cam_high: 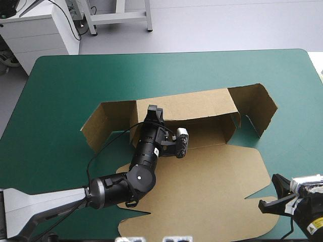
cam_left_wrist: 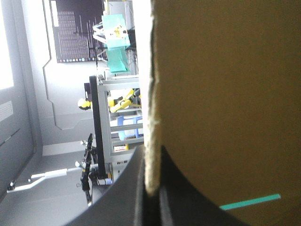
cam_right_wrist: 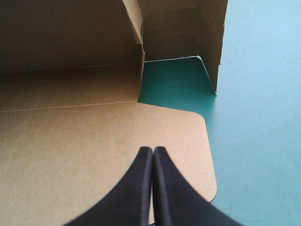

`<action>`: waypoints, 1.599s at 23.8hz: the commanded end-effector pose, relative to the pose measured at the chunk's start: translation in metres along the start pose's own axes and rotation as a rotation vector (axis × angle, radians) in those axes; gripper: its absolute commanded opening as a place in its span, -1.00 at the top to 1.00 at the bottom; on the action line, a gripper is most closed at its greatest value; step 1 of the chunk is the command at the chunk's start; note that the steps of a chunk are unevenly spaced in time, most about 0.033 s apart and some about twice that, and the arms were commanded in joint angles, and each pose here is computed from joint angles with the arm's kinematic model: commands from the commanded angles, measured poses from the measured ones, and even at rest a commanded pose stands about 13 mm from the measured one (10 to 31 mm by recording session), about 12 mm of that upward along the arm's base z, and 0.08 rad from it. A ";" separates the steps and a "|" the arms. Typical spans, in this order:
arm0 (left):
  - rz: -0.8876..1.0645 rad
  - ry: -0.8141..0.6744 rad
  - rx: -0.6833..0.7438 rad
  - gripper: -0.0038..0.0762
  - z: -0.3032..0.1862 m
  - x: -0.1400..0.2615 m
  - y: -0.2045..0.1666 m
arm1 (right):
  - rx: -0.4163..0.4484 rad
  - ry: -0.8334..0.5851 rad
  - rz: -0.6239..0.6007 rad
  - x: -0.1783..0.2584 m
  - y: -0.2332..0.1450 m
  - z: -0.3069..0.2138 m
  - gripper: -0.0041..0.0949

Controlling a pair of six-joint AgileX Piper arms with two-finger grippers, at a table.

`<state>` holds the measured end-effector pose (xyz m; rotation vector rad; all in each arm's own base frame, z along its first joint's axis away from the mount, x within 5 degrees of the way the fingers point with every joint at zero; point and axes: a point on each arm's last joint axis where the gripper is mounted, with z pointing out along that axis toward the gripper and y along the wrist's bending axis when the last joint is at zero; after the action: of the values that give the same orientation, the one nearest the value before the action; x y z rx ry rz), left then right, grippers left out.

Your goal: Fold the box

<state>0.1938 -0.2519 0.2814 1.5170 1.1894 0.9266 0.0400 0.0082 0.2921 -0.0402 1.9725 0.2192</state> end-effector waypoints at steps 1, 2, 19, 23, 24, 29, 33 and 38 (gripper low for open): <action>-0.024 -0.065 -0.093 0.92 -0.013 0.000 0.025 | 0.008 -0.044 -0.004 -0.033 0.004 0.008 0.94; -0.023 -0.064 -0.094 0.92 -0.012 0.000 0.026 | 0.009 -0.032 -0.004 -0.037 0.004 0.010 0.94; -0.022 -0.006 -0.101 0.92 -0.007 0.011 0.025 | 0.056 -0.042 -0.148 -0.153 0.015 0.059 0.95; -0.022 -0.006 -0.101 0.92 -0.007 0.011 0.025 | 0.071 -0.050 -0.205 -0.208 0.021 0.100 0.96; -0.022 -0.006 -0.101 0.92 -0.007 0.011 0.025 | 0.071 -0.047 -0.205 -0.216 0.022 0.110 0.96; -0.022 -0.010 -0.099 0.92 -0.007 0.010 0.025 | 0.079 0.015 -0.171 -0.257 0.007 0.191 0.96; -0.022 -0.010 -0.099 0.92 -0.007 0.010 0.025 | 0.064 0.109 -0.067 -0.258 -0.025 0.245 0.96; -0.021 -0.011 -0.099 0.92 -0.007 0.010 0.025 | 0.064 0.279 0.002 -0.235 -0.050 0.272 0.96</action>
<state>0.1953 -0.2475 0.2830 1.5270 1.1669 0.9132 0.3921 -0.0022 0.3770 -0.0541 2.3066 0.1290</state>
